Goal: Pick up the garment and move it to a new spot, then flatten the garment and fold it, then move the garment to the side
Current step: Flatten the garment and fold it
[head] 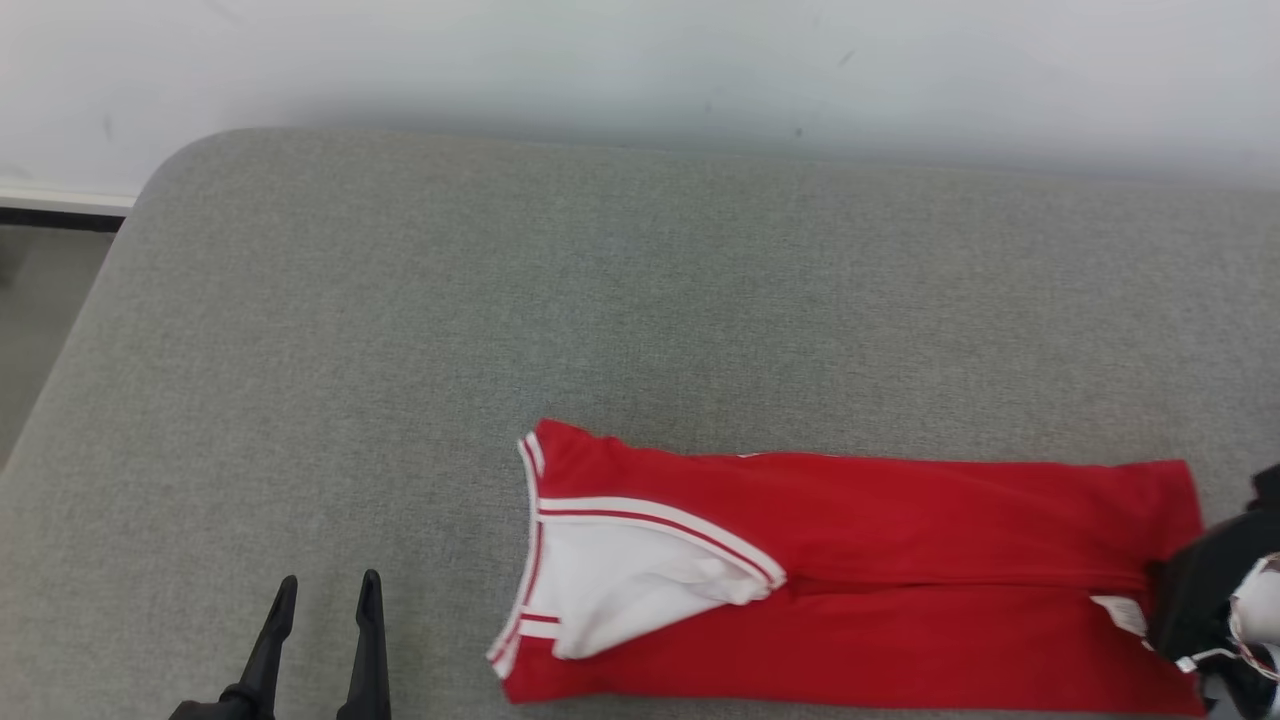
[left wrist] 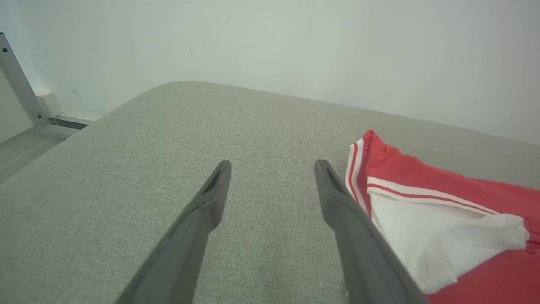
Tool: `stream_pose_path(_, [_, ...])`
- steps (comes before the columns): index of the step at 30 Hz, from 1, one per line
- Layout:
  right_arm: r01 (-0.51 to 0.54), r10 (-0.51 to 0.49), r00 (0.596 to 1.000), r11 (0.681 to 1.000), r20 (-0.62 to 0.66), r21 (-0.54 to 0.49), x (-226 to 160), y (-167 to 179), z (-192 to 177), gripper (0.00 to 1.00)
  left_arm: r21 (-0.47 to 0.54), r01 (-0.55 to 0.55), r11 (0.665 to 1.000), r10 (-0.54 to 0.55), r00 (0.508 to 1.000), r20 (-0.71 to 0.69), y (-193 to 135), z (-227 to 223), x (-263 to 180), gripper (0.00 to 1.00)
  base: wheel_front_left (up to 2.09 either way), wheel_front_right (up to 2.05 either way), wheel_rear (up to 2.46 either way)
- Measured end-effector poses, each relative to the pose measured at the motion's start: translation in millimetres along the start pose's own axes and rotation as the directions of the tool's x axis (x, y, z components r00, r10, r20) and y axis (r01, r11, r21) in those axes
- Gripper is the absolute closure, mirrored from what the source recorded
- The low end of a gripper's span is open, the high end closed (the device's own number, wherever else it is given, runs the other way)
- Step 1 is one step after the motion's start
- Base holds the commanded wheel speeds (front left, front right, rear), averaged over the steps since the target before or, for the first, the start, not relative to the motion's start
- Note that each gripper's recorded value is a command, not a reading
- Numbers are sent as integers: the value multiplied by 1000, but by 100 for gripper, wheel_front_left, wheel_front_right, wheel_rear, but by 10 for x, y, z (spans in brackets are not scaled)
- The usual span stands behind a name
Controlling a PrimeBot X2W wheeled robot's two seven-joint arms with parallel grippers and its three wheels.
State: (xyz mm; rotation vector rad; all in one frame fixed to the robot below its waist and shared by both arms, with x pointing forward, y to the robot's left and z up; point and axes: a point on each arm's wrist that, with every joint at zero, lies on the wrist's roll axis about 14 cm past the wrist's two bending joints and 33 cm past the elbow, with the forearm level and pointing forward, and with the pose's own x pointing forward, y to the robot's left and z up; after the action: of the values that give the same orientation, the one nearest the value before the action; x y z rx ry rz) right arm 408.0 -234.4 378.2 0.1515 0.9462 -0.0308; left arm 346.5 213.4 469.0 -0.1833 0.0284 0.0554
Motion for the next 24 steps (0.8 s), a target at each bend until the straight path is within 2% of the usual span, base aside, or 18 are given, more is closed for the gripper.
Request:
stream_pose_path(5, [110,-112,990,994,86,23,-170,-374,117,100,-4,16,1000,-16,1000,5,-50,11,4,0,0,0,0])
stream_pose_path(15, [269,-283,939,958,196,98,-690,-950,222,100,-29,54,998,-53,998,13,-184,22,-3,0,0,0,0])
stream_pose_path(20, [301,-319,916,947,244,109,-894,-1033,289,100,-36,69,997,-68,998,18,-239,33,2,0,0,0,0])
stream_pose_path(24, [273,-280,922,960,267,66,-947,-848,345,100,-45,76,996,-75,997,20,-275,33,5,0,0,0,0])
